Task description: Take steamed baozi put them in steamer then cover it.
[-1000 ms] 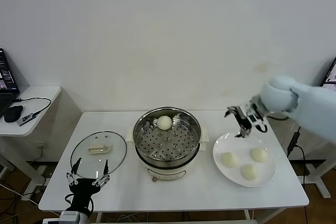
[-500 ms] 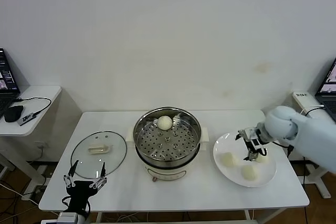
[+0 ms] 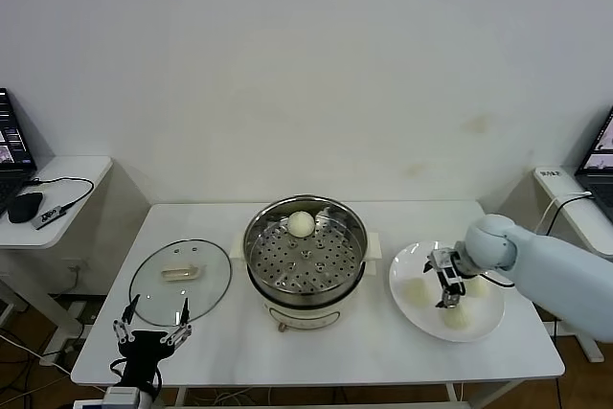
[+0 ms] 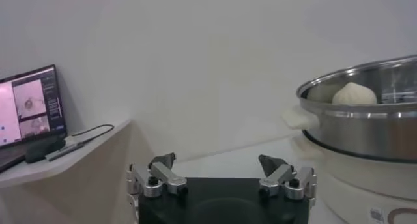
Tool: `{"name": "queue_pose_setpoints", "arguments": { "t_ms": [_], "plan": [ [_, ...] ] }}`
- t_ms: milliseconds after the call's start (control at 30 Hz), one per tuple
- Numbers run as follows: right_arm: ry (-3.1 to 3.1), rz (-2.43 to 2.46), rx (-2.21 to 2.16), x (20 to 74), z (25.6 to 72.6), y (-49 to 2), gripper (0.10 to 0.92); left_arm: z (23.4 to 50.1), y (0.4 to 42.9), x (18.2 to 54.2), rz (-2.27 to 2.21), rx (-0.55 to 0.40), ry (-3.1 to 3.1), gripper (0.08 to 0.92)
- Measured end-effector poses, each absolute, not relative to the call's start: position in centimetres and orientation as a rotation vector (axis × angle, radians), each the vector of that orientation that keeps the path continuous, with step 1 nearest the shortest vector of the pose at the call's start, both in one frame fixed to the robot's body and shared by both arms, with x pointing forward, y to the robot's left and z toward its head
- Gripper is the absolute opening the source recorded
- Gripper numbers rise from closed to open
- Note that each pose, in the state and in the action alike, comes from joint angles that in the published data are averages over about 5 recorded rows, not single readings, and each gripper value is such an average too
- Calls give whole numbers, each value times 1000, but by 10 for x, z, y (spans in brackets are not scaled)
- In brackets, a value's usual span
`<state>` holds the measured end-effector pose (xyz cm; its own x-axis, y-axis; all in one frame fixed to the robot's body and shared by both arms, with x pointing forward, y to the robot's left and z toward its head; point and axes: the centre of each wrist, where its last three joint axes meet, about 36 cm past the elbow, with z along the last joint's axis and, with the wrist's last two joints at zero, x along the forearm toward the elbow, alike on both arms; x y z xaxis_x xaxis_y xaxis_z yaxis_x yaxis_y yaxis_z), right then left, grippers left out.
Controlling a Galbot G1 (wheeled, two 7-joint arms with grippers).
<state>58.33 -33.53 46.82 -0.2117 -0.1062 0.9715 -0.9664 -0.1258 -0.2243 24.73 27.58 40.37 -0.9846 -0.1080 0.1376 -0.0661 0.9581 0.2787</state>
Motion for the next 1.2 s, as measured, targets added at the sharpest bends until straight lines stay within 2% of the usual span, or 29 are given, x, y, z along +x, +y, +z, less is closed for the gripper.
{"name": "queue_pose_setpoints", "arguments": {
  "t_ms": [333,767,1000,1200],
  "plan": [
    [-1375,1408,1261,595,449,-322,802,401,278,250,-417,137,-2954,823],
    [-1375,1383,1259,603,452,-322,594,401,277,250,-412,136,-2957,823],
    [-1400,1382,1246,608,474,-327,605,405,275,250,-408,130,-2967,823],
    [-1456,1401,1211,616,517,-336,611,408,272,250,-407,113,-2977,823]
  ]
}}
